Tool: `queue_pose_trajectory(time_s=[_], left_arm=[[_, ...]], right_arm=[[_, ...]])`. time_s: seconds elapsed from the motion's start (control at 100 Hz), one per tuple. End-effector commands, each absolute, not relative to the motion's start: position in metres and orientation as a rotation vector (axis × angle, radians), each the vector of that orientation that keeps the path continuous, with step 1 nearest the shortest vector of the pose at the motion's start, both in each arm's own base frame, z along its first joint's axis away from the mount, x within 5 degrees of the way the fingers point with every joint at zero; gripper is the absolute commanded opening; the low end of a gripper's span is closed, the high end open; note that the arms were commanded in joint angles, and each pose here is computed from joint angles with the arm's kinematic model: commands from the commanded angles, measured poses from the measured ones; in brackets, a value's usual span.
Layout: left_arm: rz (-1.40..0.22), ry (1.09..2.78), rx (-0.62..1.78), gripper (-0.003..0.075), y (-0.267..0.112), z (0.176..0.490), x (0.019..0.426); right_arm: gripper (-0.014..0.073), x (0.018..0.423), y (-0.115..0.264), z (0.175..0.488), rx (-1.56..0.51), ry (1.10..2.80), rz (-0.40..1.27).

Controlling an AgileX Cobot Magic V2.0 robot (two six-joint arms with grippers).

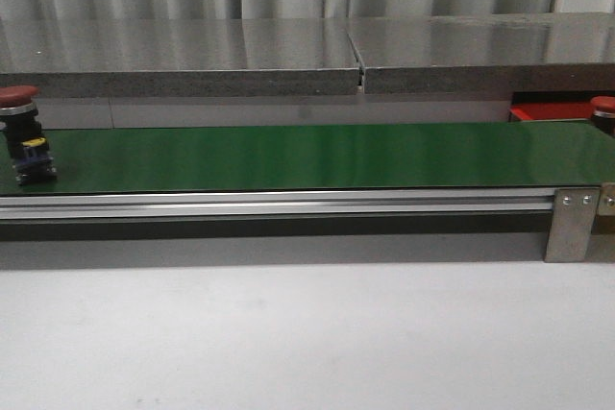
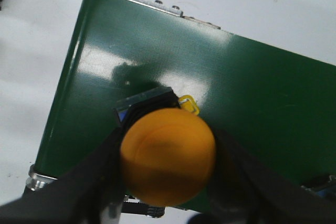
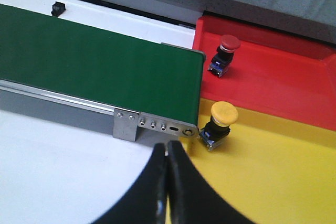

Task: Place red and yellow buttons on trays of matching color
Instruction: 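Set the yellow button on the conveyor start, open left gripper, then lower the right gripper over the red button arriving on the belt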

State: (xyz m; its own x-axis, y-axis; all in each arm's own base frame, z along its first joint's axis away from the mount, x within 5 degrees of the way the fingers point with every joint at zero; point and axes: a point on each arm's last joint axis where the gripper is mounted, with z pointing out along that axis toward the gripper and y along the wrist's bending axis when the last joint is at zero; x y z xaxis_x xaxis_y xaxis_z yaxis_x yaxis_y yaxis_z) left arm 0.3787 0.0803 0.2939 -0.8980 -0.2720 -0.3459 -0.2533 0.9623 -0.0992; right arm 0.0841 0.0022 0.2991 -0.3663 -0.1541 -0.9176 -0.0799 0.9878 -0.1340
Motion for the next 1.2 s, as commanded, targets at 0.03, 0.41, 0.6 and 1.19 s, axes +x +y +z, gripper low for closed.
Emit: queue_pose_trajectory(time_s=[0.03, 0.41, 0.6, 1.19], left_arm=[[-0.056, 2.631, -0.353, 0.0135, 0.077, 0.313, 0.374], [-0.058, 2.658, -0.362, 0.0288, 0.078, 0.296, 0.378], [-0.058, 2.658, -0.362, 0.052, 0.078, 0.295, 0.379], [-0.073, 2.302, -0.086, 0.0256, 0.019, 0.394, 0.333]], right_arm=[[-0.0066, 0.086, 0.001, 0.314, -0.15, 1.848, -0.096], [-0.0066, 0.086, 0.001, 0.314, -0.15, 1.848, -0.096], [-0.0066, 0.086, 0.001, 0.314, -0.15, 1.848, -0.096], [-0.0066, 0.086, 0.001, 0.314, -0.15, 1.848, -0.096]])
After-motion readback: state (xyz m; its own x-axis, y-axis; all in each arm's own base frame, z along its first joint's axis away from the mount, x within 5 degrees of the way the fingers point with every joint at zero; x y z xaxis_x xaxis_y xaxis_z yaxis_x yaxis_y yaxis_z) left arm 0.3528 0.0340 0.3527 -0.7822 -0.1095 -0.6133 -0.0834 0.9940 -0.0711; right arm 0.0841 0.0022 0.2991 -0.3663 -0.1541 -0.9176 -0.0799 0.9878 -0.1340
